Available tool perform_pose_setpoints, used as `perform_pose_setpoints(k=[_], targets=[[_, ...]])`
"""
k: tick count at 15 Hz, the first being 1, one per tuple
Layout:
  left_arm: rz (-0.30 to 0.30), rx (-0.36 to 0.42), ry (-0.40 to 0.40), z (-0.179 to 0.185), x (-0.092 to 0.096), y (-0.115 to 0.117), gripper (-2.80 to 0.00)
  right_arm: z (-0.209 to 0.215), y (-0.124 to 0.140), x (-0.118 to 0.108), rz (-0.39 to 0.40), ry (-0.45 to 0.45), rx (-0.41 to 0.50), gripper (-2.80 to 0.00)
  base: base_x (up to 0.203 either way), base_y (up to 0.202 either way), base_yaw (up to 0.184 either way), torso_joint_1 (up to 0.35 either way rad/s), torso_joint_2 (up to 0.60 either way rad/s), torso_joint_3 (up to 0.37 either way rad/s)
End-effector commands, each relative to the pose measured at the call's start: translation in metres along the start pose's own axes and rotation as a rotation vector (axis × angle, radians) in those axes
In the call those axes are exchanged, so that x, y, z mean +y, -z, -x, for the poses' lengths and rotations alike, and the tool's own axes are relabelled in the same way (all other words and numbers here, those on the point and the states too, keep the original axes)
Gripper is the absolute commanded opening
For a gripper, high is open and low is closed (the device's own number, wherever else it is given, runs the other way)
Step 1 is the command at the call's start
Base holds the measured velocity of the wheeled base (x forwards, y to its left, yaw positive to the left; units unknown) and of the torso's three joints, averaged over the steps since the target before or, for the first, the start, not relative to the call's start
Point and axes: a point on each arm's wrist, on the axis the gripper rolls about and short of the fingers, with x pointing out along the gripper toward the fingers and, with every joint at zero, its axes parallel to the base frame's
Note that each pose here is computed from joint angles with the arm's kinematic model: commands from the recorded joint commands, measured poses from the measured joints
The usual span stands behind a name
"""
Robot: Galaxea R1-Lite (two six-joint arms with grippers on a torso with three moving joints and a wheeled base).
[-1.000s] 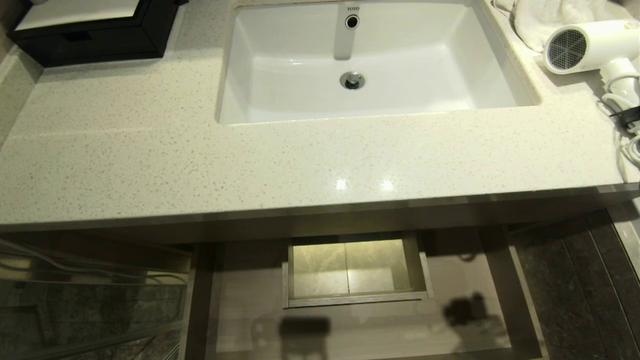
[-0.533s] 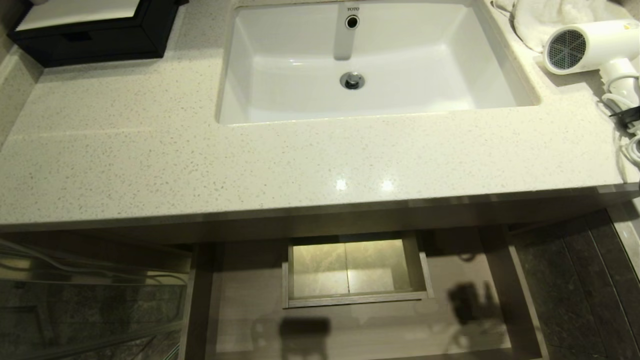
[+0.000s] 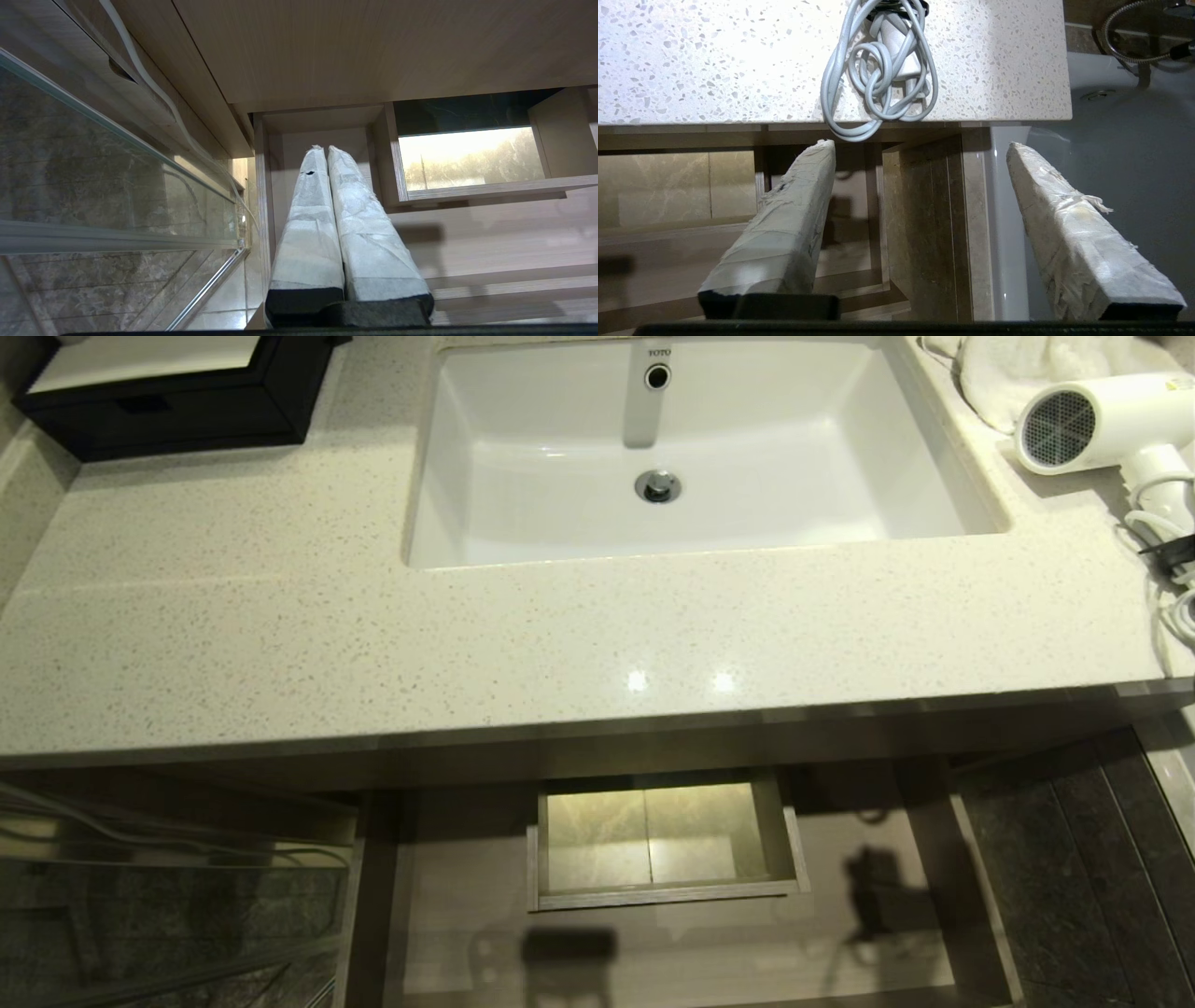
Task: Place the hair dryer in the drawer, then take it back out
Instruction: Pick up the hairdryer
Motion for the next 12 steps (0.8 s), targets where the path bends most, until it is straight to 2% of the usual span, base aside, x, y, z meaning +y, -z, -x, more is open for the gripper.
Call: perform_pose_setpoints(k=[1, 5, 10, 12], targets=[[0.0, 0.001, 0.0, 0.0, 0.0, 0.0, -2.8, 0.004, 0.004, 0.002, 0.002, 0.007, -0.003, 0.0, 0.0, 0.0, 0.0, 0.0, 0.0, 0.0], [0.0, 0.0, 0.0, 0.0, 0.0, 0.0, -2.8, 0.004, 0.014, 0.004, -0.009, 0.009, 0.027, 0.0, 0.0, 0.0, 0.0, 0.0, 0.0, 0.0], [0.0, 0.0, 0.0, 0.0, 0.0, 0.0, -2.8, 0.004, 0.013, 0.004, -0.008, 0.009, 0.024, 0.0, 0.0, 0.0, 0.0, 0.0, 0.0, 0.0], [-0.001, 0.001, 0.001, 0.0, 0.0, 0.0, -2.8, 0.002, 0.014, 0.004, -0.035, 0.007, 0.03, 0.0, 0.0, 0.0, 0.0, 0.0, 0.0, 0.0]])
